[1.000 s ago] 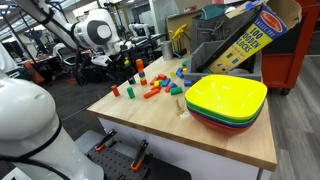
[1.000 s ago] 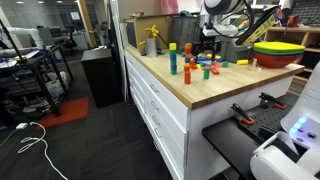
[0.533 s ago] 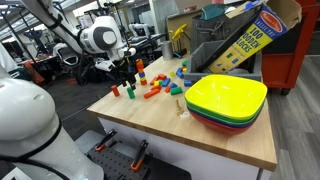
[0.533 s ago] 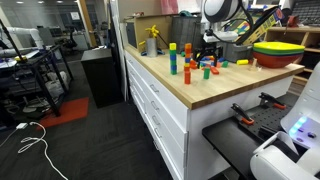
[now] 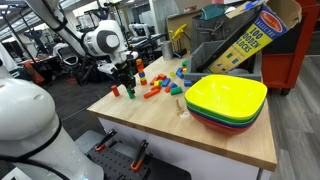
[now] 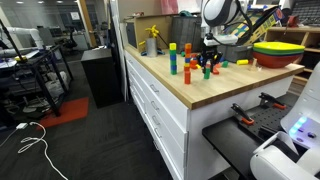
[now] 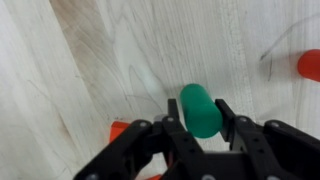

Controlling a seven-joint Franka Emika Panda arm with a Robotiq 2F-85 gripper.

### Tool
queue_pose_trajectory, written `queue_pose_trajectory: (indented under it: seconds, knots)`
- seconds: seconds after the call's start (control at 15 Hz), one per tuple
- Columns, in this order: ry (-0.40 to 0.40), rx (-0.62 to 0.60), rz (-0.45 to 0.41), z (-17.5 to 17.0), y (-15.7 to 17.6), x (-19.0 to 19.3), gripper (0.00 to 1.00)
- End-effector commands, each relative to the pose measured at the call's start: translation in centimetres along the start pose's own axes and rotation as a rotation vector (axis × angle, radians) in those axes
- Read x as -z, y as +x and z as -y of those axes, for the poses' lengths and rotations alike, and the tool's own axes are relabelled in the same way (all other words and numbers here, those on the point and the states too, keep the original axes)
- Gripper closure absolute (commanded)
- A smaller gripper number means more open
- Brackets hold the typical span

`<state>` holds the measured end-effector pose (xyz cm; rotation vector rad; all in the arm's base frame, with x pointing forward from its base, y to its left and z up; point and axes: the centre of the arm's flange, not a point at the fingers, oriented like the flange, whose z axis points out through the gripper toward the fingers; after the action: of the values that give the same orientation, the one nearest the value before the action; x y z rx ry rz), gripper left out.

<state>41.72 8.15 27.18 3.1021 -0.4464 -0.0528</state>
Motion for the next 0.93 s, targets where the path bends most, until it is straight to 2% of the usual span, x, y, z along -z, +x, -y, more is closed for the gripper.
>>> queue_pose_trajectory:
  seconds: [0.0,0.07,0.47,0.87]
  knots:
    - [0.019,-0.017,-0.008,0.3,0.3,0.1,0.88]
    - [0.025,-0.017,-0.007,0.4,0.1,0.3,0.92]
    - [0.062,-0.015,-0.014,1.5,-1.6,2.2,0.92]
    - [0.075,0.022,-0.077,3.0,-3.6,5.1,0.92]
